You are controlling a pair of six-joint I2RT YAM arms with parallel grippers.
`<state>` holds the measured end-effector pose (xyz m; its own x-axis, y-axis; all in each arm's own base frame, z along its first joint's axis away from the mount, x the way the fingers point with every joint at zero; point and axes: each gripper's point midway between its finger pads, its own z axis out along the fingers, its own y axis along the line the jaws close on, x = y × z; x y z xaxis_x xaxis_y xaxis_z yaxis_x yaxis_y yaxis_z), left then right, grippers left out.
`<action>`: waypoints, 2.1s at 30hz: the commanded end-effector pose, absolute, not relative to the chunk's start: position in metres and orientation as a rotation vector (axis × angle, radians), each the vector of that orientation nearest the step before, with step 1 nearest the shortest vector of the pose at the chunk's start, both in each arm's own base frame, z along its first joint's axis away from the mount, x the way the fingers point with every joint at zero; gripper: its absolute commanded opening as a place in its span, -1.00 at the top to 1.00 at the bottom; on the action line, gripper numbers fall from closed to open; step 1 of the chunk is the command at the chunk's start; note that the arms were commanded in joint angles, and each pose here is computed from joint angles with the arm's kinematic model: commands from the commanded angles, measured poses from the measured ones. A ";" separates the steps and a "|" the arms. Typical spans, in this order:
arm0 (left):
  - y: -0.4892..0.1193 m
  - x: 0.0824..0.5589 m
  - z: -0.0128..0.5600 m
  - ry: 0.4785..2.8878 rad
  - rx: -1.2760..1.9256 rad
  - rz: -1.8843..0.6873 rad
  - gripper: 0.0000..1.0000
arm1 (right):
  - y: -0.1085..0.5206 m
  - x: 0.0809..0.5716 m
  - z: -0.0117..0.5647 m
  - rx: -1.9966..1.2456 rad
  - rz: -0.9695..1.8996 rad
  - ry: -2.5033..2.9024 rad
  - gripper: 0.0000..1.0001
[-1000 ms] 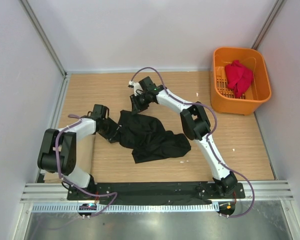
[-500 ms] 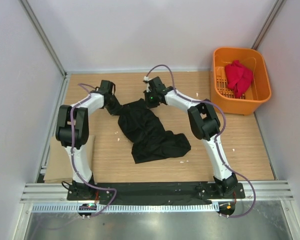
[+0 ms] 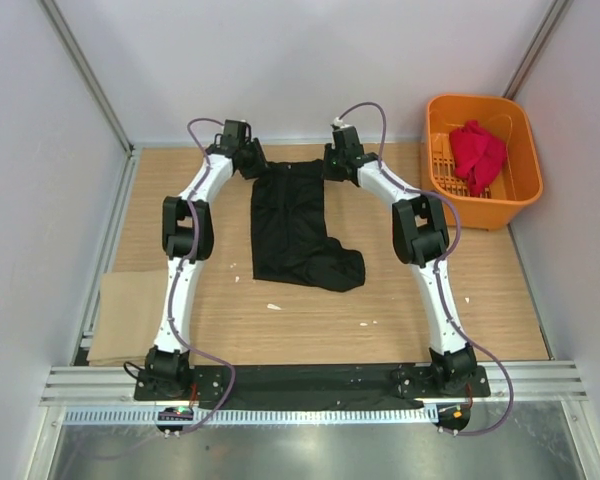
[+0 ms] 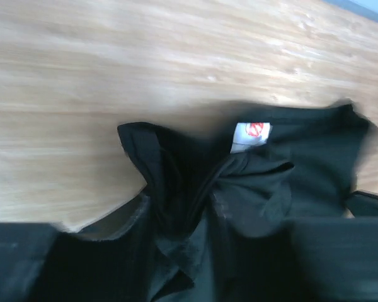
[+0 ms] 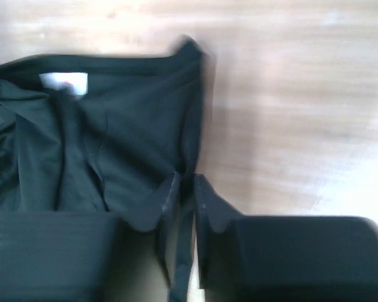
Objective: Fold and stack the t-shirts
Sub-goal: Flatten the tshirt out
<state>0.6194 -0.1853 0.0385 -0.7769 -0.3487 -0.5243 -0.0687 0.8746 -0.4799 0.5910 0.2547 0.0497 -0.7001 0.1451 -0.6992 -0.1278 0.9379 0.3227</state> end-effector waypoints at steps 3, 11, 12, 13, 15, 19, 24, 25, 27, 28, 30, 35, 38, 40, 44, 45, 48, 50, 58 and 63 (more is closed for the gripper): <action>-0.154 0.617 0.077 2.396 -0.315 -0.456 -0.11 | 0.241 0.608 0.096 0.022 0.414 2.251 0.18; -0.157 0.515 0.197 2.357 -0.190 -0.536 -0.55 | 0.202 0.523 0.147 0.021 0.316 2.404 -0.37; -0.166 0.490 0.177 2.429 -0.175 -0.575 -0.51 | 0.193 0.507 0.140 0.022 0.295 2.456 -0.37; -0.179 0.473 0.177 2.448 -0.138 -0.657 -0.46 | 0.194 0.493 0.140 0.016 0.329 2.489 -0.38; -0.198 0.433 0.167 2.489 -0.072 -0.723 -0.36 | 0.195 0.457 0.139 0.015 0.440 2.552 -0.36; -0.244 0.377 0.155 2.541 0.053 -0.875 -0.47 | 0.195 0.396 0.130 -0.010 0.572 2.629 -0.29; -0.284 0.335 0.129 2.645 0.185 -0.893 -0.51 | 0.190 0.330 0.089 -0.037 0.672 2.738 -0.12; -0.286 0.332 0.121 2.670 0.189 -0.880 -0.51 | 0.189 0.324 0.087 -0.039 0.681 2.744 -0.09; -0.285 0.327 0.111 2.714 0.200 -0.816 -0.51 | 0.184 0.311 0.073 -0.029 0.671 2.773 -0.03; -0.286 0.324 0.107 2.727 0.215 -0.788 -0.50 | 0.182 0.309 0.070 -0.028 0.659 2.772 -0.01; -0.280 0.318 0.095 2.762 0.234 -0.708 -0.50 | 0.179 0.304 0.064 -0.033 0.649 2.780 -0.01; -0.269 0.306 0.082 2.805 0.227 -0.621 -0.51 | 0.171 0.292 0.046 -0.034 0.596 2.835 0.02; -0.266 0.302 0.078 2.819 0.217 -0.605 -0.51 | 0.163 0.289 0.036 -0.033 0.545 2.848 0.04; -0.266 0.301 0.076 2.826 0.216 -0.605 -0.51 | 0.162 0.289 0.033 -0.031 0.539 2.852 0.10; -0.265 0.301 0.067 2.849 0.228 -0.578 -0.21 | 0.167 0.288 0.026 -0.012 0.569 2.855 0.26; -0.264 0.300 0.064 2.862 0.229 -0.568 -0.08 | 0.168 0.290 0.025 -0.006 0.576 2.849 0.30; -0.261 0.298 0.058 2.882 0.226 -0.542 0.43 | 0.171 0.291 0.024 -0.003 0.596 2.848 0.57; -0.257 0.297 0.062 2.878 0.226 -0.523 0.99 | 0.173 0.290 0.029 -0.005 0.621 2.845 0.82; -0.234 0.269 0.110 2.824 0.264 -0.468 1.00 | 0.181 0.262 0.079 -0.129 0.666 2.813 0.97; -0.216 0.216 0.121 2.879 0.204 -0.535 1.00 | 0.195 0.210 0.095 -0.232 0.714 2.864 0.97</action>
